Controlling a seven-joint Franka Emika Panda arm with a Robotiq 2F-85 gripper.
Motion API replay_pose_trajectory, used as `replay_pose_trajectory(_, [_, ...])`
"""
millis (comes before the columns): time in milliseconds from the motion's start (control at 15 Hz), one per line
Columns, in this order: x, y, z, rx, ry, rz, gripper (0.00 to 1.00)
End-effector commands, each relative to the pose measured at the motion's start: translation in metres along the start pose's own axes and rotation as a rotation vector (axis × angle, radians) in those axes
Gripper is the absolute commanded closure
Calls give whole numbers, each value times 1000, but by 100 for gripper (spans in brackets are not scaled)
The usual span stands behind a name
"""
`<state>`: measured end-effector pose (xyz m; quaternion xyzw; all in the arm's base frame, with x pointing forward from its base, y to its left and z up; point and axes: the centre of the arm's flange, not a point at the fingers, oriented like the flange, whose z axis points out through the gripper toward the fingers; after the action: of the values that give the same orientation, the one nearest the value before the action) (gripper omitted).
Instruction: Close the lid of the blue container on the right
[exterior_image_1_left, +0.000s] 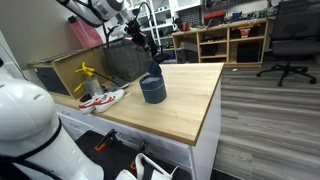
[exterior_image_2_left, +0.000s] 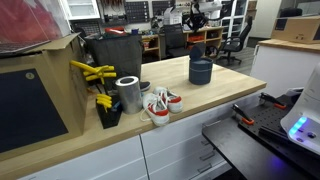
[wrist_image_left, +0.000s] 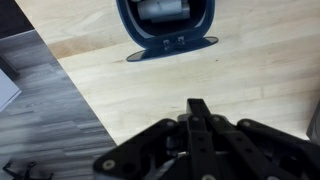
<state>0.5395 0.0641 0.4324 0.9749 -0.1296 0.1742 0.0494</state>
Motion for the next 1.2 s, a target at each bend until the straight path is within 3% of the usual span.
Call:
replay_pose_trajectory(0, [-5, -3, 43, -51, 25, 8, 100])
replay_pose_trajectory(333, [-21, 4, 85, -112, -130, -19, 100])
replay_pose_trajectory(733, [-47, 18, 100, -178, -350, -78, 100])
replay_pose_trajectory(1133, [-61, 27, 108, -195, -365, -84, 100])
